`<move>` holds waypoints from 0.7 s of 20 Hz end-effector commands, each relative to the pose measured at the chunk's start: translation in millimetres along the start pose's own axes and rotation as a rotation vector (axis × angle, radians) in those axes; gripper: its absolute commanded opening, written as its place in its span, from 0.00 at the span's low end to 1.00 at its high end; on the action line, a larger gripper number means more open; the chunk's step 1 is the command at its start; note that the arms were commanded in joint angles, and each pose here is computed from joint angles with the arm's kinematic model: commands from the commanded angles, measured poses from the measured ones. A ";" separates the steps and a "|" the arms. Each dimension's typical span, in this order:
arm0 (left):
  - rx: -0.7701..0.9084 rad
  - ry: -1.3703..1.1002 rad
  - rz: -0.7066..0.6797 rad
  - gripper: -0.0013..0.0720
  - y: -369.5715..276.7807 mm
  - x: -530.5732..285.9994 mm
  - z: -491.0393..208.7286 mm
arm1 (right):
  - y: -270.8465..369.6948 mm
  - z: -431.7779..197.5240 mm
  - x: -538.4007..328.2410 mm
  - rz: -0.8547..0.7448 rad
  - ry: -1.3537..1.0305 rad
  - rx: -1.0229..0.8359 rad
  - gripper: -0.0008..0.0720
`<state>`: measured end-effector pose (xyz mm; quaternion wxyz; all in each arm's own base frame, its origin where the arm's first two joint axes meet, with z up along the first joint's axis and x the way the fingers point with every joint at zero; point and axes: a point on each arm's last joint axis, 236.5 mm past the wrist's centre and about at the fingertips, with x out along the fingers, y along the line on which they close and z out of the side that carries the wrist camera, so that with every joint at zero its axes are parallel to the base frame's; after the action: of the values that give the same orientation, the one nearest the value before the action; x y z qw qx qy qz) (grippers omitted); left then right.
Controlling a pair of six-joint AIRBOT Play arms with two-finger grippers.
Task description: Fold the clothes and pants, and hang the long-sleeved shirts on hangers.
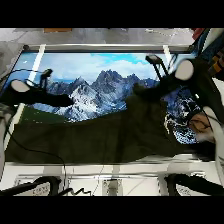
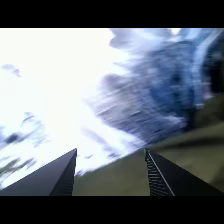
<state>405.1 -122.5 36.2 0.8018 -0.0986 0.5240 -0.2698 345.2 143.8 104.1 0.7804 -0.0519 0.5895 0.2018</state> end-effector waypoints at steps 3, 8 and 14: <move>0.068 0.034 -0.157 0.67 -110.8 88.3 -6.7 | -8.0 -141.5 20.3 -0.057 0.155 0.170 0.06; 0.042 0.053 -0.249 0.91 -185.2 173.1 -36.6 | -5.1 -189.8 23.1 -0.061 0.123 0.265 0.06; -0.008 0.199 -0.298 0.98 -195.5 202.9 -80.7 | -6.1 -161.2 19.1 -0.052 -0.018 0.259 0.06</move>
<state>346.7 -372.9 -57.6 0.7196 -0.1450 0.5593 -0.3851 197.8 89.0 34.0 0.7725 0.0254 0.6260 0.1036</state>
